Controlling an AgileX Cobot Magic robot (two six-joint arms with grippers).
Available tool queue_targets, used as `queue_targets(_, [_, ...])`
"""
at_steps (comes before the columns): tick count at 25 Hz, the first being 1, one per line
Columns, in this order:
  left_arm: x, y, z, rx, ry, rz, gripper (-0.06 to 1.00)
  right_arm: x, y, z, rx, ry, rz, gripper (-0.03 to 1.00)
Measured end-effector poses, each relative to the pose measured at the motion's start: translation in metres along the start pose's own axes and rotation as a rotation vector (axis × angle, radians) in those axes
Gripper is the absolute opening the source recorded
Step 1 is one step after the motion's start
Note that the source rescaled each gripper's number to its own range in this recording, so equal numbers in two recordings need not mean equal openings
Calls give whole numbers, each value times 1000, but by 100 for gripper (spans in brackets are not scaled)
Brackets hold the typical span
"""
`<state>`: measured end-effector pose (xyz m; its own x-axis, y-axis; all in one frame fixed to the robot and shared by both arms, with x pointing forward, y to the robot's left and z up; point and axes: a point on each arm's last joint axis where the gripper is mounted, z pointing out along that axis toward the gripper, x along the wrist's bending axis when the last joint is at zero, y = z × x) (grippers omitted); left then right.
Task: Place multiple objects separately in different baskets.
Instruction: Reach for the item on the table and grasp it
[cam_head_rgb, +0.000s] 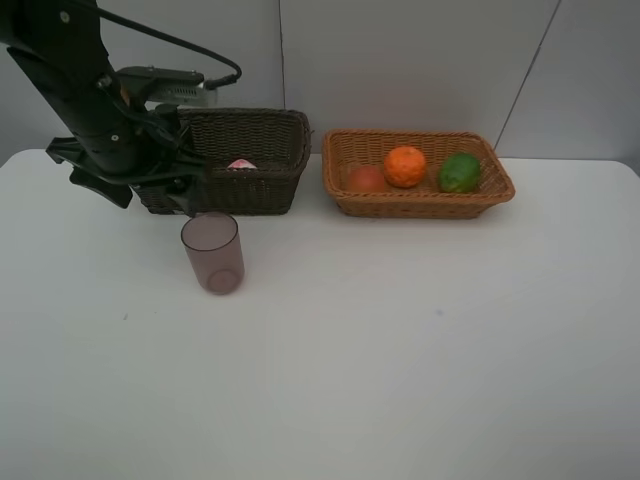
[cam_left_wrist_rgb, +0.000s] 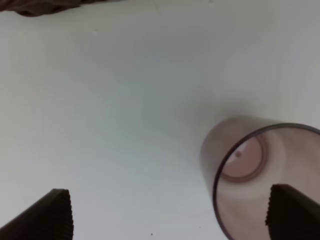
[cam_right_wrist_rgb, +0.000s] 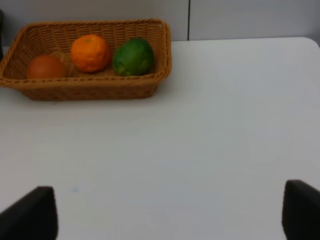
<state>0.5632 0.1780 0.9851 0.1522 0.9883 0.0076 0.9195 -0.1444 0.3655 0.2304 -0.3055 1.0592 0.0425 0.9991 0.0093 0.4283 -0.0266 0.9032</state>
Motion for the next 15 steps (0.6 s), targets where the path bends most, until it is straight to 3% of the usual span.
queue_targets(7, [-9, -2, 5, 13, -12, 15, 100, 0, 0, 0, 0, 0, 0, 96])
queue_targets(15, [-12, -6, 41, 78, -2, 22, 100, 0, 0, 0, 0, 0, 0, 96])
